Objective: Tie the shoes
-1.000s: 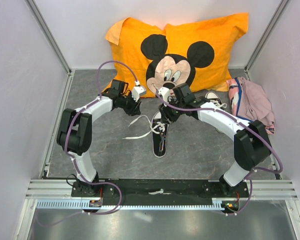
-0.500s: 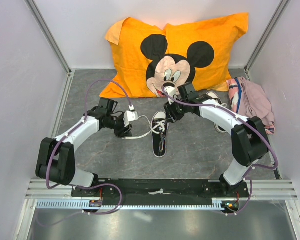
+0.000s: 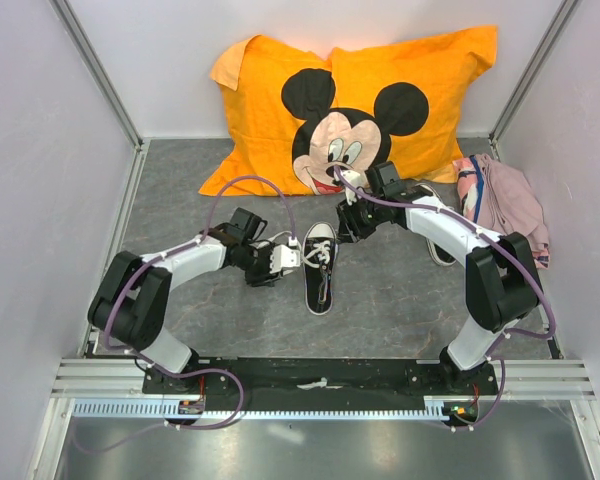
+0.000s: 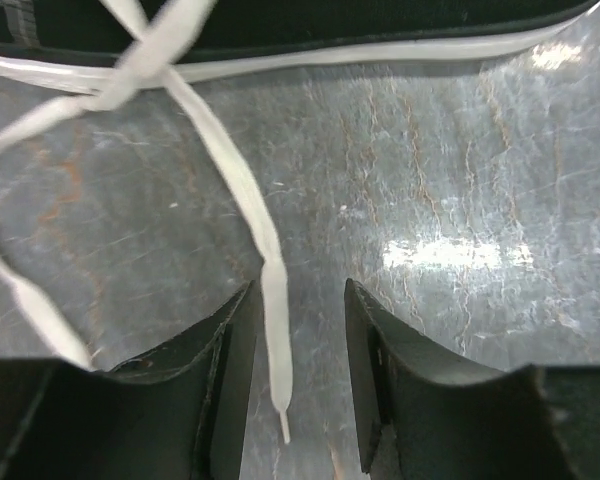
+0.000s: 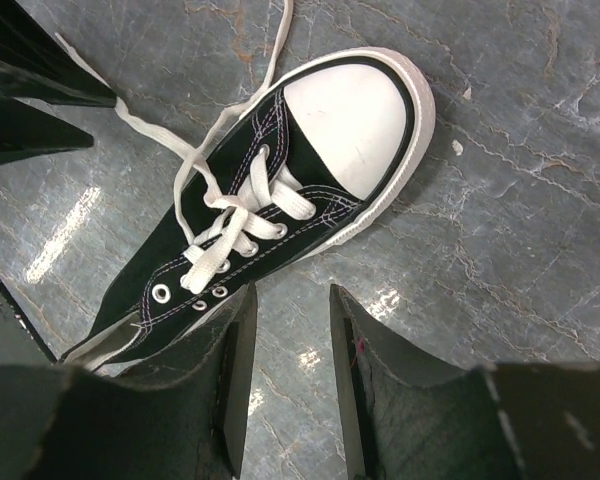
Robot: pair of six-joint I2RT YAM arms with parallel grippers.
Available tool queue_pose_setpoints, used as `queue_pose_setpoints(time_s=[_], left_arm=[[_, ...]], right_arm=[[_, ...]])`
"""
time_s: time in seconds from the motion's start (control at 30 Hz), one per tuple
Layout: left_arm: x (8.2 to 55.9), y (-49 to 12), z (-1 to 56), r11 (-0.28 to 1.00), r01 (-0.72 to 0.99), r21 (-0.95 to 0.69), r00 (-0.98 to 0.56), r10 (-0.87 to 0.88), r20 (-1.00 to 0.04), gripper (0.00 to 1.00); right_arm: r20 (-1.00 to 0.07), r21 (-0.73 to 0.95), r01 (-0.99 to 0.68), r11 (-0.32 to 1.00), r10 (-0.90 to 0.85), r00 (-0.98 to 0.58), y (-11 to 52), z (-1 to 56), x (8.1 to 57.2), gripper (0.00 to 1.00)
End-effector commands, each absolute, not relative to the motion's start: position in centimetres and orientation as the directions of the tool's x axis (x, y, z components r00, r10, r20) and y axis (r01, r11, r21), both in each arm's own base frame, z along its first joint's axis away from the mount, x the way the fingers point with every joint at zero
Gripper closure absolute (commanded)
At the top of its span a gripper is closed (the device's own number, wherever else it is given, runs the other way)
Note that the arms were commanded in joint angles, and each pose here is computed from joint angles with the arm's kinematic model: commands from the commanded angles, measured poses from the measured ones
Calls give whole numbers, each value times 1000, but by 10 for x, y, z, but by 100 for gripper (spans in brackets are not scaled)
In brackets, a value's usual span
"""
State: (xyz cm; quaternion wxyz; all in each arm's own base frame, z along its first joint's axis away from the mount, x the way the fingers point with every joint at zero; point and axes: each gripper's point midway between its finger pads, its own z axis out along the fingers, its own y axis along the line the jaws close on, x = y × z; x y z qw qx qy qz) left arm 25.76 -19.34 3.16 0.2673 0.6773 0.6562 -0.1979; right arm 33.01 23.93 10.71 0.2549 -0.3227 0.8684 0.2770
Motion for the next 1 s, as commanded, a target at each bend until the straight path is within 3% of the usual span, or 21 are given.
queue_pose_setpoints(time_s=[0.0, 0.13, 0.2, 0.43, 0.5, 0.73, 0.97], left_arm=[[277, -200, 26, -44, 982, 181, 142, 805, -577, 55], [271, -205, 19, -94, 978, 186, 183, 812, -554, 63], [268, -207, 18, -108, 977, 184, 194, 809, -554, 76], [263, -212, 18, -101, 981, 168, 179, 807, -562, 98], [266, -215, 26, -77, 982, 174, 165, 801, -576, 98], [259, -248, 102, -29, 982, 186, 165, 609, -776, 98], [268, -271, 139, 46, 986, 158, 115, 496, -860, 98]], right_arm=[[-646, 326, -708, 627, -399, -651, 241, 119, 330, 57], [-645, 330, -708, 624, -398, -652, 242, 119, 329, 56], [-639, 341, -706, 621, -398, -658, 243, 116, 329, 56], [-632, 366, -704, 608, -393, -668, 249, 114, 332, 55], [-635, 365, -706, 607, -392, -666, 250, 115, 335, 55], [-637, 362, -719, 593, -406, -655, 251, 111, 336, 55], [-632, 415, -708, 571, -379, -676, 261, 110, 337, 53]])
